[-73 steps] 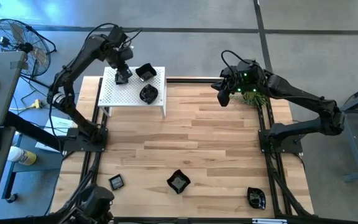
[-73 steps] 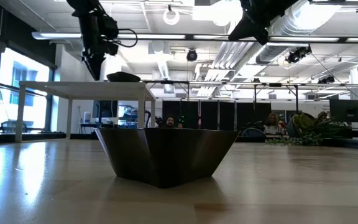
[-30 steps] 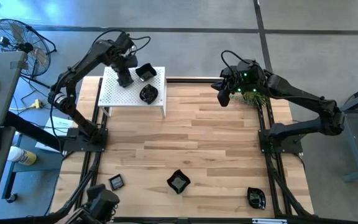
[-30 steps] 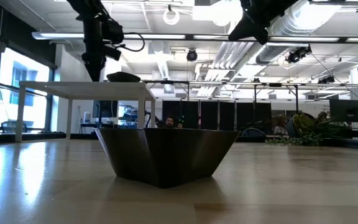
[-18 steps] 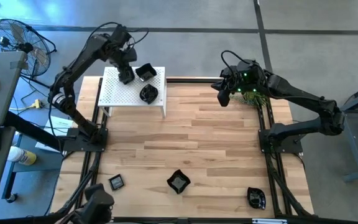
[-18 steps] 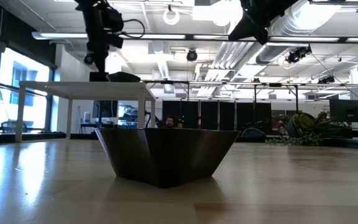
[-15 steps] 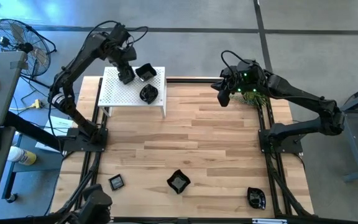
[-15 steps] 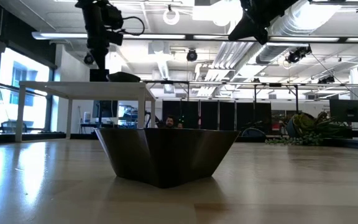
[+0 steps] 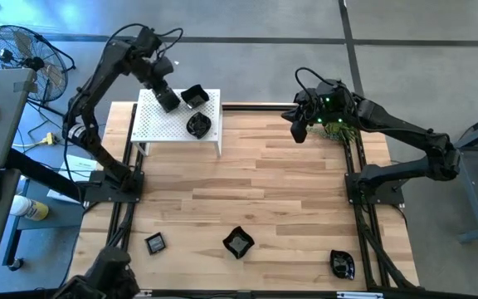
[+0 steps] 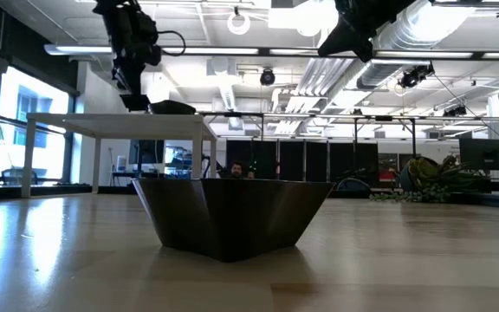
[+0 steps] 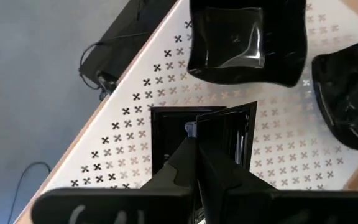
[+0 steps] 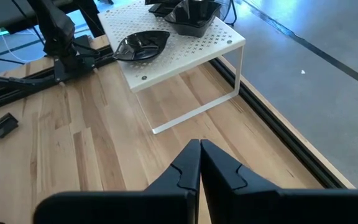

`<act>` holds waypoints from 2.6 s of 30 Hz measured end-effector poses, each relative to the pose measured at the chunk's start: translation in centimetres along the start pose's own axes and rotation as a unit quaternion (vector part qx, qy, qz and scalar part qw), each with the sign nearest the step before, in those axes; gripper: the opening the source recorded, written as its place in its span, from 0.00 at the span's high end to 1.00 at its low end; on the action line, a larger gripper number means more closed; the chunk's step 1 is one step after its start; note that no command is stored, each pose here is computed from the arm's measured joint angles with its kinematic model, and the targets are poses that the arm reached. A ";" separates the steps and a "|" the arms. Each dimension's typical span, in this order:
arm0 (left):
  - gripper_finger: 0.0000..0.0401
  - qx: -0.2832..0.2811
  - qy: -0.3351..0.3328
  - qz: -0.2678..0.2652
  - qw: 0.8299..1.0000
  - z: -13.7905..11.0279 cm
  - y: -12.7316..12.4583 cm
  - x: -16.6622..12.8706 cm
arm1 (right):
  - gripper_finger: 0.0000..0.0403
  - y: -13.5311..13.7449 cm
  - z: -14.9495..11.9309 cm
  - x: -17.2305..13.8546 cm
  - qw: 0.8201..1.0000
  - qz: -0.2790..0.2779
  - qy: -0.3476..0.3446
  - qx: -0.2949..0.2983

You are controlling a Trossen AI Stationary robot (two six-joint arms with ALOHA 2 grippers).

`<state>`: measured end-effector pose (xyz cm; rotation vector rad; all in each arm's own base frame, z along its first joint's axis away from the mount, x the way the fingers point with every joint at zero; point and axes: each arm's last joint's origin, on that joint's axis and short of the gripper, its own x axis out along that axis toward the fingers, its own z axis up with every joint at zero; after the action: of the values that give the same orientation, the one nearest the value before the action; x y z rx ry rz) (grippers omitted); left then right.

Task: Pick & Place Mini shaped plates
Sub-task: Stack the black square plate on top of the other black square plates on the shelf, then stack the black leaf shaped plate on top of the other black leaf shaped plate on the shelf

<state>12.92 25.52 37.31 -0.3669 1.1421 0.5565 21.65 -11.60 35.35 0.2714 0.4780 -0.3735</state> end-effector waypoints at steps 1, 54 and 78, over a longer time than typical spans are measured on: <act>1.00 -0.002 -0.001 -0.001 1.000 0.0 0.1 0.0 | 0.98 0.0 0.0 0.0 1.000 0.000 0.000 0.000; 1.00 0.048 0.003 0.035 0.998 -0.1 1.0 0.9 | 0.98 0.0 0.0 0.0 1.000 0.005 0.000 -0.008; 0.82 -0.025 0.004 0.045 0.999 -0.2 0.9 0.7 | 0.98 0.0 -0.1 0.0 1.000 0.007 0.003 -0.003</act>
<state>12.47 26.32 36.62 -0.3610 1.1577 0.6642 21.64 -11.55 35.31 0.2697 0.4837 -0.3567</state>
